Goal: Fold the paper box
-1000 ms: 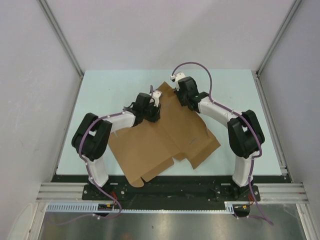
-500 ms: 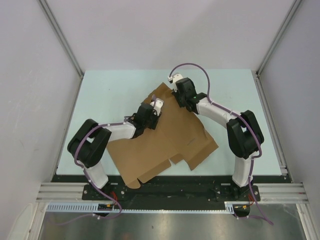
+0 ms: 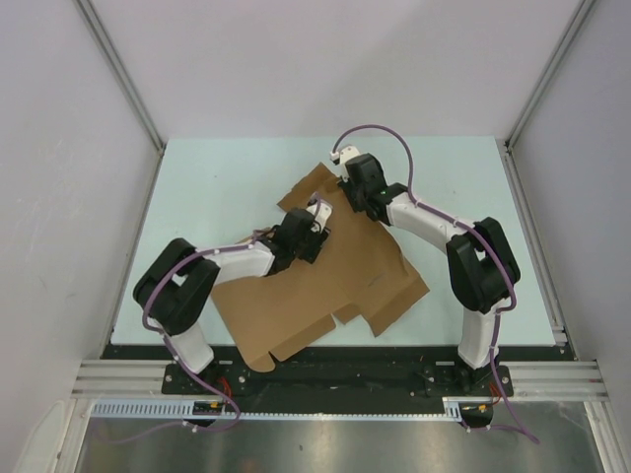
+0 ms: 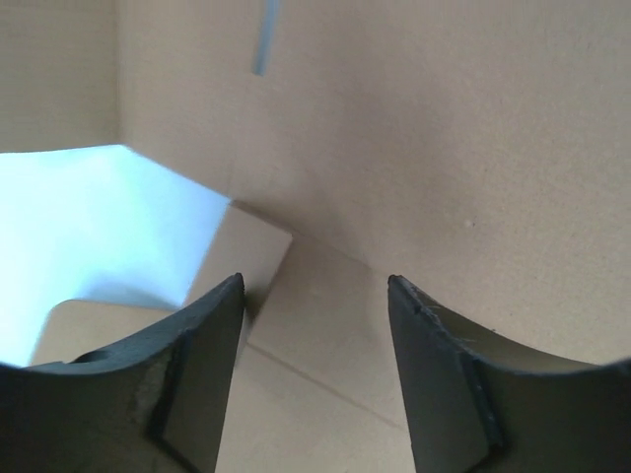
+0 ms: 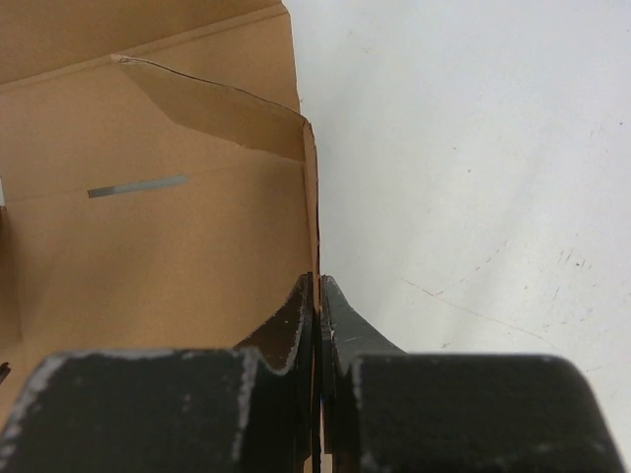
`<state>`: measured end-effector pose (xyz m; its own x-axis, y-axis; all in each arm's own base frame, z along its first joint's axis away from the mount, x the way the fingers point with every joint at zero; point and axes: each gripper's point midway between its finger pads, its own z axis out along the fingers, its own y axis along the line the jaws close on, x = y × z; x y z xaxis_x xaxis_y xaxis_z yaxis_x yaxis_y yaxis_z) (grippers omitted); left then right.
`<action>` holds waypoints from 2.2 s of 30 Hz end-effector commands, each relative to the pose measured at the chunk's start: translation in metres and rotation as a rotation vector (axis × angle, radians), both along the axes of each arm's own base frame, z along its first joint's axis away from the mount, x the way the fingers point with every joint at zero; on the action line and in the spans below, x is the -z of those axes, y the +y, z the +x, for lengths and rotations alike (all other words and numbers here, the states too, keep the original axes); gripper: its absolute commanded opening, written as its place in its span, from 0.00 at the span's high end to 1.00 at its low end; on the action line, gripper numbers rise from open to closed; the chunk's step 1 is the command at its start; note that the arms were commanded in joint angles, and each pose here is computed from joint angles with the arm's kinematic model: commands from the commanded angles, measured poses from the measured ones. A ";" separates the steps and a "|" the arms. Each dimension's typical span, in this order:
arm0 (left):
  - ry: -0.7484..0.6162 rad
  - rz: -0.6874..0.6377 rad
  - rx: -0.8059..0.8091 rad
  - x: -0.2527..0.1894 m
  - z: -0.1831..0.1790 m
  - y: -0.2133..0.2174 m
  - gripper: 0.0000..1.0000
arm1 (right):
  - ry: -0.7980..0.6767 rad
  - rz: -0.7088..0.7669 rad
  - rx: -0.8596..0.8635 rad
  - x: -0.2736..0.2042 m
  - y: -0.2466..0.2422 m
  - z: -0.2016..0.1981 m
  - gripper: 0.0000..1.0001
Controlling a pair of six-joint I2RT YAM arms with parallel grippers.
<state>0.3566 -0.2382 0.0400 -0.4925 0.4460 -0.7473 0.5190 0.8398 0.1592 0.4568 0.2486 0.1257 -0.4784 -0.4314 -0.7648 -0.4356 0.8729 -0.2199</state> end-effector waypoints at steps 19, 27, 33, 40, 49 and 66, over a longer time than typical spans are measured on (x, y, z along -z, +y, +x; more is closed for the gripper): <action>-0.488 -0.421 -0.473 -0.239 0.112 0.084 0.20 | -0.201 -0.132 -0.046 -0.042 0.018 -0.018 1.00; -0.416 -0.475 -0.453 -0.201 0.181 0.090 0.21 | -0.381 -0.346 -0.063 -0.056 0.019 -0.037 1.00; -0.342 -0.633 -0.466 -0.173 0.195 0.100 0.21 | -0.488 -0.491 -0.098 -0.068 0.019 -0.036 1.00; -0.299 -0.648 -0.404 -0.148 0.209 0.085 0.21 | -0.613 -0.655 -0.140 -0.081 0.031 -0.031 1.00; -0.251 -0.766 -0.353 -0.122 0.207 0.066 0.23 | -0.697 -0.661 -0.162 -0.100 0.031 -0.019 1.00; -0.127 -0.968 0.003 -0.107 0.176 0.008 0.27 | -0.604 -0.450 -0.206 -0.076 0.024 -0.022 1.00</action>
<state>0.5444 -0.2153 0.1339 -0.3870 -0.3858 -0.8375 0.4401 0.7209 -0.5354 0.4406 0.2685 0.1816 0.0773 -0.8700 -0.4870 -0.2564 0.4547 -0.8529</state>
